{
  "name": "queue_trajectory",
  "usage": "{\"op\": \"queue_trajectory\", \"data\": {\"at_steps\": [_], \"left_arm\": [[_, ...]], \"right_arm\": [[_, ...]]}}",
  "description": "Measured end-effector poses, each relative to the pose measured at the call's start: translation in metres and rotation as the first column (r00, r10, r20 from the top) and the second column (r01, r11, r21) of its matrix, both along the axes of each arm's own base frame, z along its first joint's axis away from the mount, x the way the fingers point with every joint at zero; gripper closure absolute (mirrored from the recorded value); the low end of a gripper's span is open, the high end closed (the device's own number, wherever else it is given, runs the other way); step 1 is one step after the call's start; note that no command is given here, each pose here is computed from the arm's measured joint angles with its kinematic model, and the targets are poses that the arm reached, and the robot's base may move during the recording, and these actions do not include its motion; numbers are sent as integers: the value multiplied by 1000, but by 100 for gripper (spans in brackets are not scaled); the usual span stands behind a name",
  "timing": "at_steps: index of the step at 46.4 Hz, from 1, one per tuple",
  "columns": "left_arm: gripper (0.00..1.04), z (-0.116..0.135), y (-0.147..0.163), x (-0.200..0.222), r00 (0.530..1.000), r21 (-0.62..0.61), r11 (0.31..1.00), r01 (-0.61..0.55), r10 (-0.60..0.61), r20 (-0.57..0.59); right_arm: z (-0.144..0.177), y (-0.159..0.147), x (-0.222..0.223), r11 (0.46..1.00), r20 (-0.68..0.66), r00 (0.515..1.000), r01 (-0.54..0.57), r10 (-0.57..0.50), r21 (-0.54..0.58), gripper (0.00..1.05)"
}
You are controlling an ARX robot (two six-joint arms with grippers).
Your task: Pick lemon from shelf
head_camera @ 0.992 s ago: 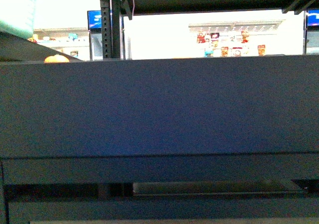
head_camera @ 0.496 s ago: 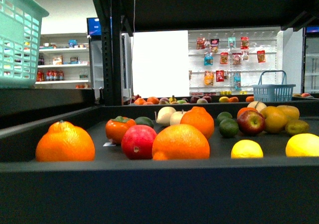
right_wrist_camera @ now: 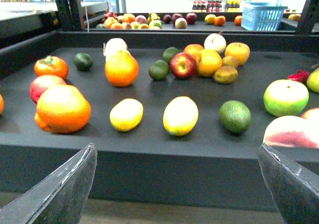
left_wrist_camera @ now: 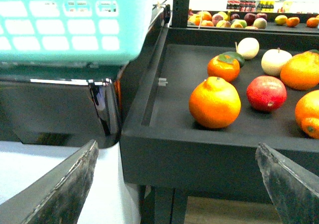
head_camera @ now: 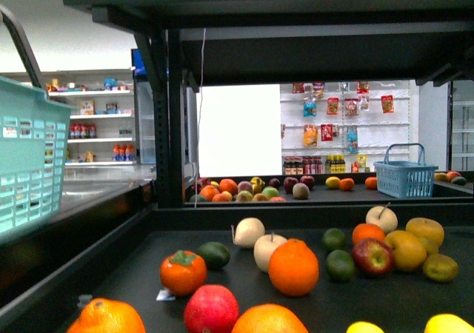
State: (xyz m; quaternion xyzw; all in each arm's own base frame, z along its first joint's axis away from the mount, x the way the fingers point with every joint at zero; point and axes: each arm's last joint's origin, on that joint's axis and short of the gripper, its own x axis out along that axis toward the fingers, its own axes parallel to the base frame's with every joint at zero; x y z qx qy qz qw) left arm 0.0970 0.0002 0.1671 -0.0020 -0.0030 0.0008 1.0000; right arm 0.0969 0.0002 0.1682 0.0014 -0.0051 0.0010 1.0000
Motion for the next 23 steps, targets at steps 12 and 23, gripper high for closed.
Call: {"op": "queue_trajectory", "data": {"at_steps": [12,23], "left_arm": [[8,0,0,0,1000,0,1000,0,0,0],[8,0,0,0,1000,0,1000,0,0,0]], "right_arm": [[0,0,0,1000,0,1000,0,0,0,8],[0,0,0,1000,0,1000,0,0,0,8]]}}
